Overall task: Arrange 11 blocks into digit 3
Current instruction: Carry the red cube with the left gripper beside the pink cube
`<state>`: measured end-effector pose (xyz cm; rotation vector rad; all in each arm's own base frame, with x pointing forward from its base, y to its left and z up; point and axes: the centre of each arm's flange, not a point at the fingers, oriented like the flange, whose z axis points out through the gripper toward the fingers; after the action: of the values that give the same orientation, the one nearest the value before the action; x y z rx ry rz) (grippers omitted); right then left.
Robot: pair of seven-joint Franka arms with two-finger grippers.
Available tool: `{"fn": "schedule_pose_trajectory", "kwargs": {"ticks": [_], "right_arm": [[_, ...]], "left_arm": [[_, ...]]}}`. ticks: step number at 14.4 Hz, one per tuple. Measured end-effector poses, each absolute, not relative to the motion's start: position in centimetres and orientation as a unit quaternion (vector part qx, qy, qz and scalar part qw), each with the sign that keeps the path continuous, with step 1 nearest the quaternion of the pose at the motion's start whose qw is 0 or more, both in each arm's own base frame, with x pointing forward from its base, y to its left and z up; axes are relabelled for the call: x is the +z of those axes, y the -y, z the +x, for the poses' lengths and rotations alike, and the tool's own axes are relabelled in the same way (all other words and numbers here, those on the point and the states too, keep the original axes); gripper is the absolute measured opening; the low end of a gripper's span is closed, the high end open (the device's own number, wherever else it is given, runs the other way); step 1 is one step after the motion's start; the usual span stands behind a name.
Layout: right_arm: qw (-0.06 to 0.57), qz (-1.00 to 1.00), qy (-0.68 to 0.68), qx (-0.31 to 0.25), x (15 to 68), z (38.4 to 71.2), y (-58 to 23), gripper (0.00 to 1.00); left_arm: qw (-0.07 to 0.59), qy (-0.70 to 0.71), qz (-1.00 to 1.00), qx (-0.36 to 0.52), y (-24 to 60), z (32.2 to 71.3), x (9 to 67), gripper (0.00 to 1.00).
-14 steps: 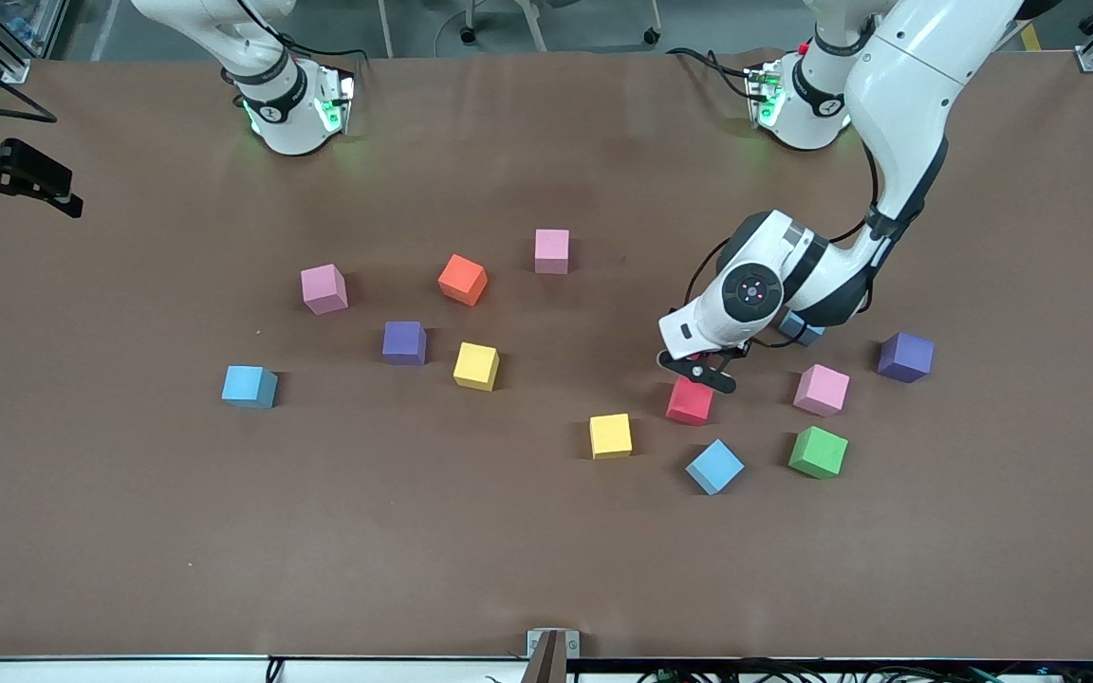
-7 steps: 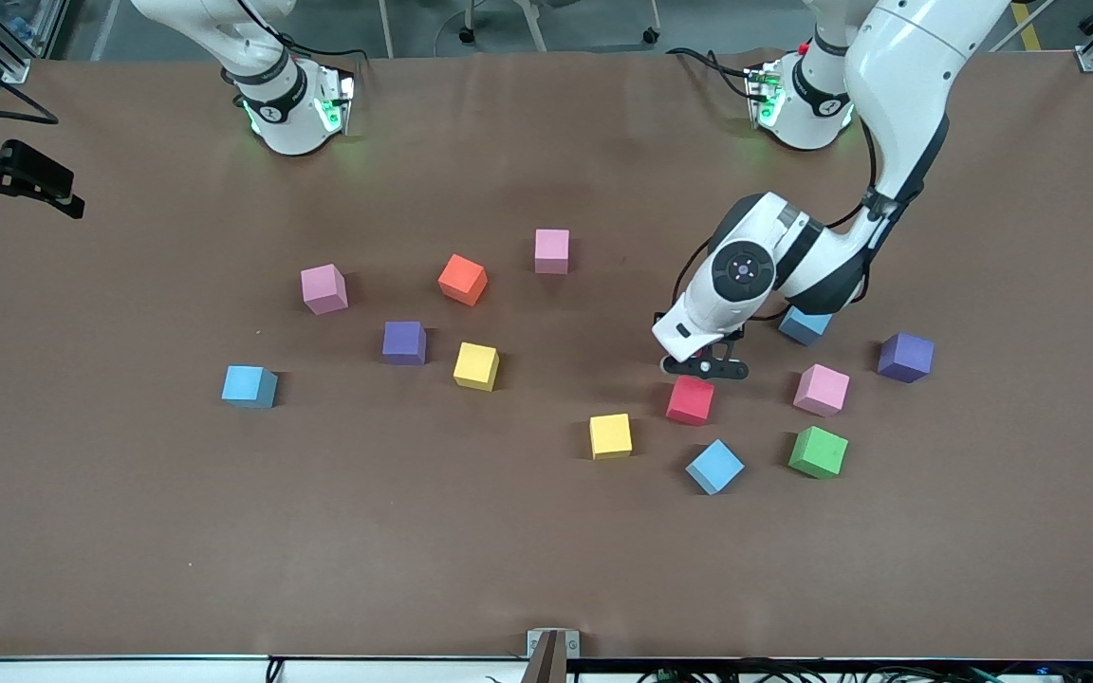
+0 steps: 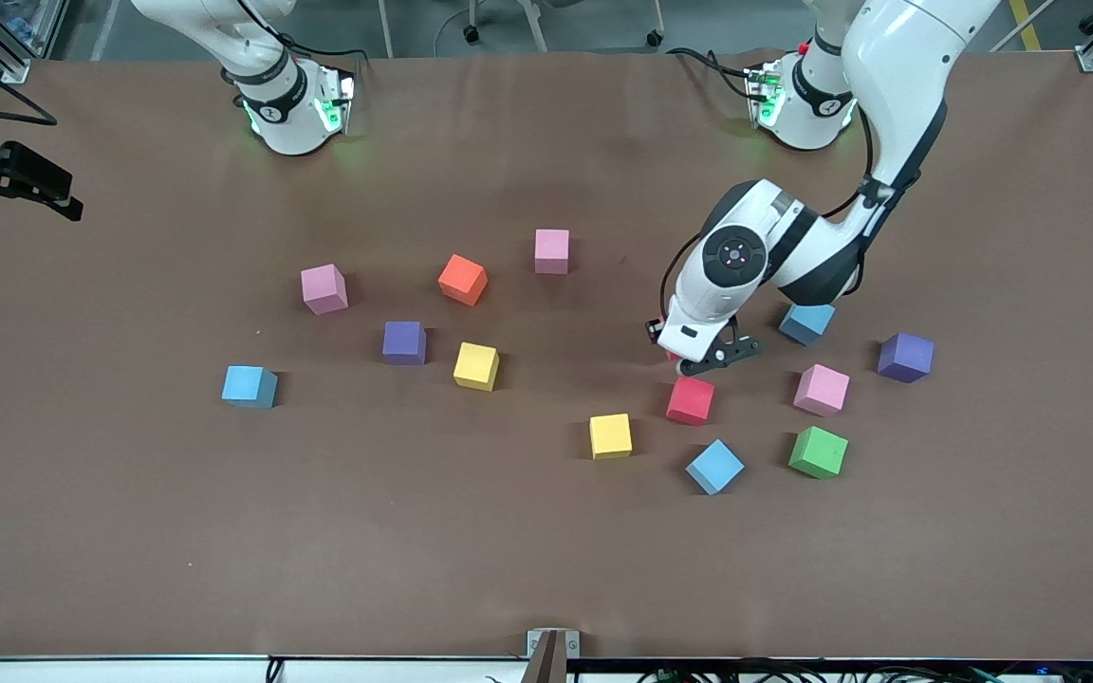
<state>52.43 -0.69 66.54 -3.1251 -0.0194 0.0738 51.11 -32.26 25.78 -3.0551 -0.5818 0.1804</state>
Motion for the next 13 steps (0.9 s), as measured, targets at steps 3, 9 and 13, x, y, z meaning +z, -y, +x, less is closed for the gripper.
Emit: {"fn": "schedule_pose_trajectory", "kwargs": {"ticks": [3, 9, 13], "right_arm": [[0.008, -1.000, 0.007, 0.024, 66.5, 52.4, 0.7, 1.00], [0.008, -1.000, 0.007, 0.024, 66.5, 52.4, 0.6, 1.00], [0.008, -1.000, 0.007, 0.024, 66.5, 52.4, 0.6, 1.00]], "left_arm": [[0.017, 0.243, -0.967, 0.074, 32.4, 51.1, 26.5, 0.57], [0.010, 0.405, -0.908, 0.108, 32.7, 51.0, 27.0, 0.57], [0.018, 0.518, -0.846, 0.124, 34.4, 49.7, 27.3, 0.57]]}}
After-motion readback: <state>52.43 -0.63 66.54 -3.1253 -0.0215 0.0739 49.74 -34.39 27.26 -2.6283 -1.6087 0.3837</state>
